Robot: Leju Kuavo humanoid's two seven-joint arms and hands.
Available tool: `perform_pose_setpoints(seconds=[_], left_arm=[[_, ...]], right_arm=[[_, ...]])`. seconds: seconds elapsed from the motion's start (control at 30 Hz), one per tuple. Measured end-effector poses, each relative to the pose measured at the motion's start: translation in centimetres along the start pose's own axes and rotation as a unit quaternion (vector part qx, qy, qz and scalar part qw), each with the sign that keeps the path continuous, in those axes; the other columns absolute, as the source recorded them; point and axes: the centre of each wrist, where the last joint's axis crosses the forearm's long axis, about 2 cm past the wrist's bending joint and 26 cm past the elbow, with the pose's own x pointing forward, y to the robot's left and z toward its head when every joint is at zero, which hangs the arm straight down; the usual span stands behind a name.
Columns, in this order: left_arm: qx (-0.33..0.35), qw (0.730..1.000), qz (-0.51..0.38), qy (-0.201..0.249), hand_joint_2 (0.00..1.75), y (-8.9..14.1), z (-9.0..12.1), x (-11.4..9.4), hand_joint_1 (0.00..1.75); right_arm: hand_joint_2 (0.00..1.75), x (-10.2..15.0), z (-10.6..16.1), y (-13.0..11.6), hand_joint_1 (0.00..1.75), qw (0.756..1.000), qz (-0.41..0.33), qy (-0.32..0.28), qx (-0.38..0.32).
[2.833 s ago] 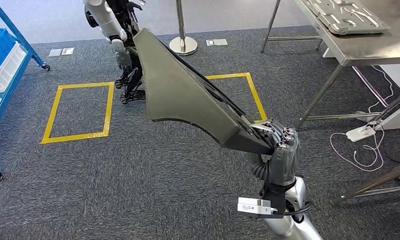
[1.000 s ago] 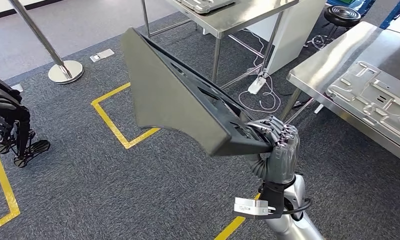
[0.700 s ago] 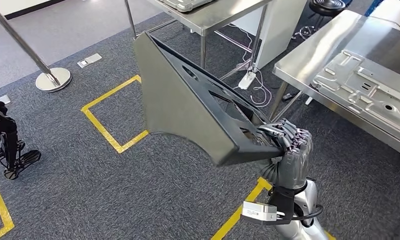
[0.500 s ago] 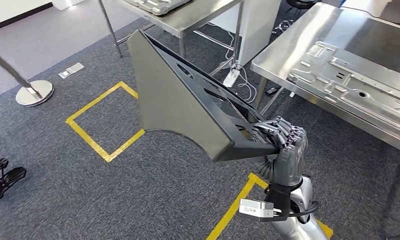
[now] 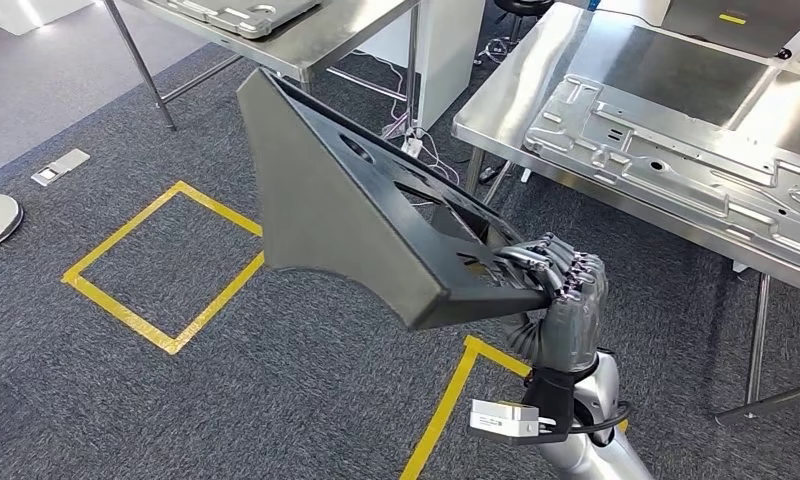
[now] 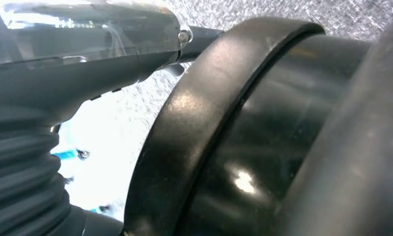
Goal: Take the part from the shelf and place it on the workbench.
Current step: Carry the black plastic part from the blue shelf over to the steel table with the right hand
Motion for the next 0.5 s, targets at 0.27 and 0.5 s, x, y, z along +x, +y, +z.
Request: perform_pose_setpoints(seconds=[0.27, 0.5], left_arm=[[-0.001, 1.000, -0.001, 0.003, 1.75, -0.10, 0.02, -0.05, 0.00], [-0.003, 1.000, 0.000, 0.002, 1.75, -0.27, 0.04, -0.04, 0.00]], right_arm=[[1.75, -0.04, 0.00, 0.02, 1.75, 1.000, -0.006, 0.008, -0.002], [1.75, -0.15, 0.24, -0.13, 1.75, 1.000, -0.007, 0.012, -0.001]])
